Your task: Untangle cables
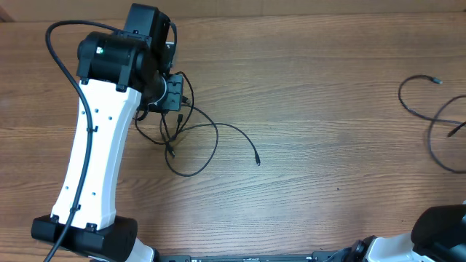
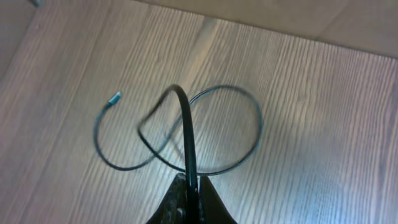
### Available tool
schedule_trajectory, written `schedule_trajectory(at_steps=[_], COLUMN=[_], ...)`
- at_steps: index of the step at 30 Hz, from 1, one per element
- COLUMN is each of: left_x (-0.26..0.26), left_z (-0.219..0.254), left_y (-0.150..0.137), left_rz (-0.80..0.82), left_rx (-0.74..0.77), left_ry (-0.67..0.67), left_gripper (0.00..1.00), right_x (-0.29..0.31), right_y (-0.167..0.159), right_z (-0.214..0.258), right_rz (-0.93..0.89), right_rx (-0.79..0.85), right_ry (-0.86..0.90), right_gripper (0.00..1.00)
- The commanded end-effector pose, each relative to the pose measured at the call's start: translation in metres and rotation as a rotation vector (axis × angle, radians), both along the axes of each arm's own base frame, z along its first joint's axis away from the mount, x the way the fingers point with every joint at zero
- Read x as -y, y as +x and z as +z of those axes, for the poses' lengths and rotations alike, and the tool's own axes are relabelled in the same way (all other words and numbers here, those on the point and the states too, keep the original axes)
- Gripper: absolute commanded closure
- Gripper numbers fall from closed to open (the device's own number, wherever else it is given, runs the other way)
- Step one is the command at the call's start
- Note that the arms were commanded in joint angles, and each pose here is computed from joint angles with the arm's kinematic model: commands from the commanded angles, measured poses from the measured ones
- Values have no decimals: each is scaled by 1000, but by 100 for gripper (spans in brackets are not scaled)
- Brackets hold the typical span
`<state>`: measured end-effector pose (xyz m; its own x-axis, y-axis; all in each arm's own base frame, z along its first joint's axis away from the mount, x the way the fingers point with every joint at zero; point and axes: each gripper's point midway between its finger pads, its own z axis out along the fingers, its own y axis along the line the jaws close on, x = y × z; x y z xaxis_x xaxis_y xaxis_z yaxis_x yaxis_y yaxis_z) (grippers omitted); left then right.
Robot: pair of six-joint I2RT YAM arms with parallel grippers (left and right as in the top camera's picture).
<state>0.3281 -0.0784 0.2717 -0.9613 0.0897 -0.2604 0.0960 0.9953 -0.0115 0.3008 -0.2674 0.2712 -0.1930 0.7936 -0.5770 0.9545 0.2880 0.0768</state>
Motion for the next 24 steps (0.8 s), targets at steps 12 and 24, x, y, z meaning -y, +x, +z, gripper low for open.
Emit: schedule_trajectory(at_steps=[12,24], left_x=[113,174], left_z=[25,51], left_y=[17,24], left_rz=[-330,-503], left_rx=[184,375], left_ry=[-243,-274], left_gripper=[96,88], right_x=[-92,-152], right_y=[59,69], right_z=[0,-7], right_rz=[527,743], right_rx=[123,30], right_ry=[225,240], right_gripper=[26,22])
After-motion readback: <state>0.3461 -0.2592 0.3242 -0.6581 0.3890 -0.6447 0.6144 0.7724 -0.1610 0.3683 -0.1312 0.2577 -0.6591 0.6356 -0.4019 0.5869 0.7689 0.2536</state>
